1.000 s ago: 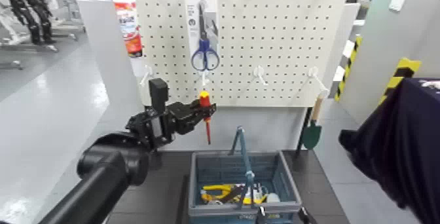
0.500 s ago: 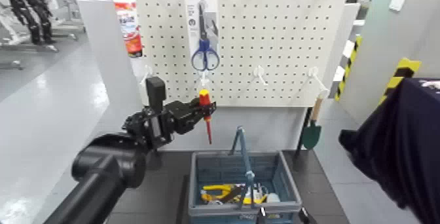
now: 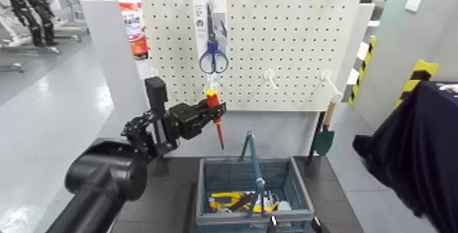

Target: Put the red screwdriver into the crate.

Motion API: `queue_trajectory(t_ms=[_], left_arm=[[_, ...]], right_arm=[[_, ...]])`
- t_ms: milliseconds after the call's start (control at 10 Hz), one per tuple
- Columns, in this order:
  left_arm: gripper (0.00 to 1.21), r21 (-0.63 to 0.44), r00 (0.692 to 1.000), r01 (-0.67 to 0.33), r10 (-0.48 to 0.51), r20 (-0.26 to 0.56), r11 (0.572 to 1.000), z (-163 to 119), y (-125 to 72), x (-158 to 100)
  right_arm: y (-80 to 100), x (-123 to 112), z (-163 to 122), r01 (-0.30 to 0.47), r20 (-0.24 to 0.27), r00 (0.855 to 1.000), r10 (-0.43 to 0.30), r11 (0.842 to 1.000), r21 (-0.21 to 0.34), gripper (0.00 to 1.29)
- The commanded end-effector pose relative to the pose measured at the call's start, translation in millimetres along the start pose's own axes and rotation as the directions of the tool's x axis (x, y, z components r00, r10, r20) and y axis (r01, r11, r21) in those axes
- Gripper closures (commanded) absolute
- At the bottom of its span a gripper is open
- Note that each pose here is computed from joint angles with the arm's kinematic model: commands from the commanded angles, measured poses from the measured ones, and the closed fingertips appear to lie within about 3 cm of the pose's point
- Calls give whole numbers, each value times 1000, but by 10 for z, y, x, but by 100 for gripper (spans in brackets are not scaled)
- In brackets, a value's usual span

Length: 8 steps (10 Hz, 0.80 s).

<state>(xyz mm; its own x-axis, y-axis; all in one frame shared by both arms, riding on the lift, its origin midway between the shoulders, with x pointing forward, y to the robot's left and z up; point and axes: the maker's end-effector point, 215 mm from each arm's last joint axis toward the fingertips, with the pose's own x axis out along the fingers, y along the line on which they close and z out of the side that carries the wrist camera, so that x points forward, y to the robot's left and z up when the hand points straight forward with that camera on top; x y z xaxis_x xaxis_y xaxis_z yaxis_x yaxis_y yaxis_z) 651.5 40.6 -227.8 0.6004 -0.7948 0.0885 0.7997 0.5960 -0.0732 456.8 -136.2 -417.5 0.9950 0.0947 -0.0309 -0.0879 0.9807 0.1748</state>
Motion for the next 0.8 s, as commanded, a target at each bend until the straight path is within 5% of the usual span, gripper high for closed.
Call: queue_trajectory(t_ms=[100,800], left_arm=[[117,-53,1000,-30,30,4,998,-10,-92,-116],[117,-212,998,-20,8,-54,977,-624,-492,-213]], right_arm=[[-11,-4,-3,3,-1,1000,-3,1000,-1,14],[-28,-4,5,5,3,1000,-5,1000,0,14]])
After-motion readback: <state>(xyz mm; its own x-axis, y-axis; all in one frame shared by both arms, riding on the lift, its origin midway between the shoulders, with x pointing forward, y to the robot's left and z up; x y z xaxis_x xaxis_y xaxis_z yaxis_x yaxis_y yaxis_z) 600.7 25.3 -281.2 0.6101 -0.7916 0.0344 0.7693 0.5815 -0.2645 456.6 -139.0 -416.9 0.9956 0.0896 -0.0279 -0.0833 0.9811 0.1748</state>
